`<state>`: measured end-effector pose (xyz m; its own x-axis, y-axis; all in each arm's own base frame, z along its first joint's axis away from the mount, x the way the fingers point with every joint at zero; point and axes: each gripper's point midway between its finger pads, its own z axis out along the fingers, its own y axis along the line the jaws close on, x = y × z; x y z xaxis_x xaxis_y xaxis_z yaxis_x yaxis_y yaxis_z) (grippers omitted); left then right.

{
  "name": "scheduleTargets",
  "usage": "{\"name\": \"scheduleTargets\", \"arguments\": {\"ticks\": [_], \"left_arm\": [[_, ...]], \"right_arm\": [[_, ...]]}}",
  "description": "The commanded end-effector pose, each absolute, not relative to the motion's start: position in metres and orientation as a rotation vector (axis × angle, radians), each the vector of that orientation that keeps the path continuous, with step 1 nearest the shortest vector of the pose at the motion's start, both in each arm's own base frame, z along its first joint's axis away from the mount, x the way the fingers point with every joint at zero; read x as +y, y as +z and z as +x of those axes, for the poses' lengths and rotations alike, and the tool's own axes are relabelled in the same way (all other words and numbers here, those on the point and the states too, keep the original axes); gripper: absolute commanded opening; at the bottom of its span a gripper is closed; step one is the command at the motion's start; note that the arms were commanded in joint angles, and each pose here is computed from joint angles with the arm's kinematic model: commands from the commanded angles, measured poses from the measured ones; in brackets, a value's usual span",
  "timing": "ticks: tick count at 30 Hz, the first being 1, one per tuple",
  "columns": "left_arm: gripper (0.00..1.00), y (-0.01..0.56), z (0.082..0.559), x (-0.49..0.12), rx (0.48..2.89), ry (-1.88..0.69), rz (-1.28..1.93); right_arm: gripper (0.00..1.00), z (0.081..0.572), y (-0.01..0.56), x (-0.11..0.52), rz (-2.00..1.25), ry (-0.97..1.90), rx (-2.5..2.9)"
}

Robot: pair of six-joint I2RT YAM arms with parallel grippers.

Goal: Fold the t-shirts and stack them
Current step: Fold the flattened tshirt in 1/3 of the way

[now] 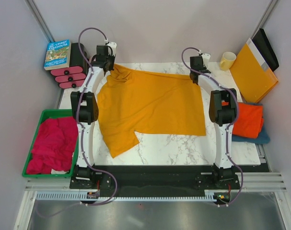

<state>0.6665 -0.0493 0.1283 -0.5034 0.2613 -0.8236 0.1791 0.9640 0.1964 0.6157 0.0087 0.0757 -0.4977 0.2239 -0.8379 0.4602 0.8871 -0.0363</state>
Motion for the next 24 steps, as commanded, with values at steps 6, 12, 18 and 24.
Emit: {"name": "scheduleTargets", "arguments": {"ticks": [6, 12, 18, 24], "left_arm": [[0.02, 0.195, 0.674, -0.039, 1.972, 0.158, 0.232], [0.02, 0.236, 0.651, -0.043, 1.928, 0.105, 0.197], [0.02, 0.273, 0.626, -0.047, 1.885, 0.062, 0.190], [0.02, 0.284, 0.596, -0.052, 1.897, 0.013, 0.190]], "right_arm": [[0.00, 0.626, 0.114, 0.008, 0.518, -0.253, 2.037], [0.00, 0.609, 0.144, 0.009, 0.532, -0.233, 2.001], [0.00, 0.589, 0.169, 0.008, 0.536, -0.227, 1.968], [0.00, 0.566, 0.171, 0.007, 0.538, -0.246, 1.978]]}}
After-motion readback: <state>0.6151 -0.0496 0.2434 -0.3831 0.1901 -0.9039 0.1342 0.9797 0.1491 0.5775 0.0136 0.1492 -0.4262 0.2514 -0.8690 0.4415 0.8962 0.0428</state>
